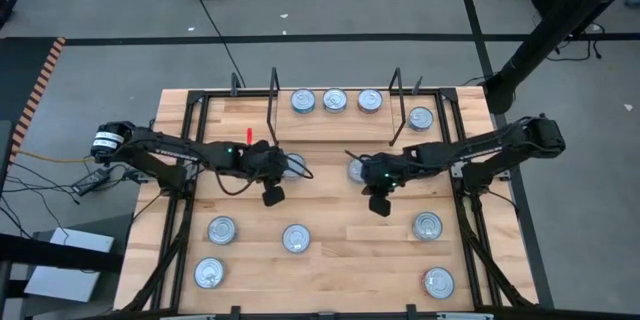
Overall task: Stack canned seafood by type on shelf
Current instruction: Put the yellow-blue tuna can on the shelf
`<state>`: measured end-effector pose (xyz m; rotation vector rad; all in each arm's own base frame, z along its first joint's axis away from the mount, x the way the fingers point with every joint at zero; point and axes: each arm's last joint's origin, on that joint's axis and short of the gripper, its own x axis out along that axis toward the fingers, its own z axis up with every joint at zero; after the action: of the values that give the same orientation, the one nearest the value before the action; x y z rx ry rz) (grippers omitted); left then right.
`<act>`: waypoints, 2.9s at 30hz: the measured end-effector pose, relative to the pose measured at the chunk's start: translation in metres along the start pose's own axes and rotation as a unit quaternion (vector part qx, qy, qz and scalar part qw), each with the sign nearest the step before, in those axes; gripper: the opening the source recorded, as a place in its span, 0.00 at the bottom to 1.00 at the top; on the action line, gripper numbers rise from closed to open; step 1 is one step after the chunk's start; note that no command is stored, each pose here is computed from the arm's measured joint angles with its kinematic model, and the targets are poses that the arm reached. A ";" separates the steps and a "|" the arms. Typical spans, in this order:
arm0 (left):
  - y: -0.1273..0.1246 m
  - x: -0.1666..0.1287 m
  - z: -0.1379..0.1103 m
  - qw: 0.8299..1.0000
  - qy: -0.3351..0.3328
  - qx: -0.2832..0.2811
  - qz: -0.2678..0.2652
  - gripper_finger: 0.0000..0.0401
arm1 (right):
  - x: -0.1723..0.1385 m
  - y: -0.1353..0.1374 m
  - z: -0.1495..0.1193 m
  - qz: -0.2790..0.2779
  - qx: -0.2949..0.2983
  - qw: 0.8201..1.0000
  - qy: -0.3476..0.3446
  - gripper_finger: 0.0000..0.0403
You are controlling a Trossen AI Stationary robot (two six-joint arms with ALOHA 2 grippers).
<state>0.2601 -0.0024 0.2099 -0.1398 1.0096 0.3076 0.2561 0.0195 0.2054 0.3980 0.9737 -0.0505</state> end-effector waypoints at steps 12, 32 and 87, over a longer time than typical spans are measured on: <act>-0.017 0.008 0.006 0.988 -0.121 0.003 -0.097 0.01 | -0.058 -0.013 -0.059 -0.052 0.131 0.990 -0.018 0.01; -0.024 0.017 -0.006 0.975 -0.165 -0.018 -0.150 0.00 | -0.072 0.023 -0.115 -0.061 0.148 0.980 0.116 0.01; -0.026 0.016 -0.005 0.970 -0.173 0.013 -0.173 0.00 | -0.038 0.051 -0.129 -0.145 0.090 0.942 0.289 0.01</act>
<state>0.2724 -0.0255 0.1930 -0.2261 0.6275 -0.0038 0.1432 0.1068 0.1880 0.4448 1.6139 -0.3062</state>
